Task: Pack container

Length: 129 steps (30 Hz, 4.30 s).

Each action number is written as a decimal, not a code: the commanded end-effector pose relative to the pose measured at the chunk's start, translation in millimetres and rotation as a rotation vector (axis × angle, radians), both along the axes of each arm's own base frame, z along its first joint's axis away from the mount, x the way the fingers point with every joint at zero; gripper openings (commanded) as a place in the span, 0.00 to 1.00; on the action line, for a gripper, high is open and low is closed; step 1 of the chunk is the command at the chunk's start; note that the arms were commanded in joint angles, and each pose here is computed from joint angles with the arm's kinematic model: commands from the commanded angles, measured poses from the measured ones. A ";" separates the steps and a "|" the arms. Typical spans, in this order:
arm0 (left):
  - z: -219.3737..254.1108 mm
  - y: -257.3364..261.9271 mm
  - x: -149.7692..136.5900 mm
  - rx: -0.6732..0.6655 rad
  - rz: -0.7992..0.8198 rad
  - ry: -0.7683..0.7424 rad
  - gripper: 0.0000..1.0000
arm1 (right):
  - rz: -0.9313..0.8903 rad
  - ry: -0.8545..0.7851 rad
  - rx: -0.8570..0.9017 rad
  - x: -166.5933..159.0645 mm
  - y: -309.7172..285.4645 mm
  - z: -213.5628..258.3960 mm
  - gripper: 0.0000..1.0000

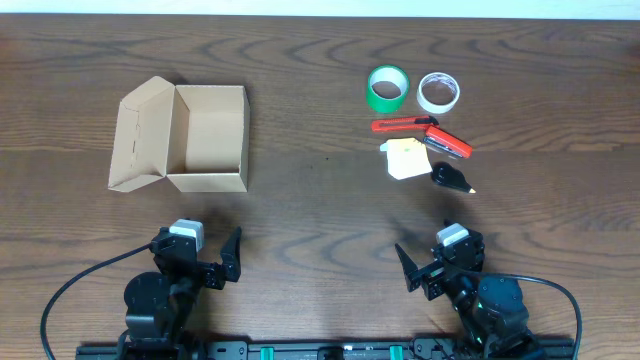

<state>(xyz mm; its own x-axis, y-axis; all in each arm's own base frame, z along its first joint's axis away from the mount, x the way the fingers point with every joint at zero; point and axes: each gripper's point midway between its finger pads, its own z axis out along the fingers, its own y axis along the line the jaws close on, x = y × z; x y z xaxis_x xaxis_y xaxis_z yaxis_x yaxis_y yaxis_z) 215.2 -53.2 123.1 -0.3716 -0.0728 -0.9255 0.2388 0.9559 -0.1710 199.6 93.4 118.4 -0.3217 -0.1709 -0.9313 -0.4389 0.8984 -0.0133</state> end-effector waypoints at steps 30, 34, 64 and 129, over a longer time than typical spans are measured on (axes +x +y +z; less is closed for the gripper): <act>-8.3 -1.4 -0.5 -0.009 -0.004 0.017 0.95 | -0.001 -0.002 0.012 -0.5 1.2 0.4 0.99; -8.1 -1.5 -0.5 -0.010 -0.004 0.016 0.95 | -0.001 -0.002 0.012 -0.5 1.2 0.4 0.99; 62.6 -12.3 126.8 0.224 -0.118 0.413 0.95 | -0.001 -0.002 0.012 -0.4 1.2 0.5 0.99; -58.9 -168.5 99.2 0.865 -1.220 0.321 0.05 | -0.001 -0.002 0.012 -0.5 1.2 0.4 0.99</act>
<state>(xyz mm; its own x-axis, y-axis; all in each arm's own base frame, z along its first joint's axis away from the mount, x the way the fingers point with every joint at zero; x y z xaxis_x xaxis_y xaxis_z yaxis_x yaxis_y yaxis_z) 315.8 -210.1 56.3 -0.0516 0.9409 -0.3347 0.9865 0.1002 0.1295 199.9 93.0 118.8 -0.3193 -0.1703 -0.9322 -0.4364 0.8996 -0.0149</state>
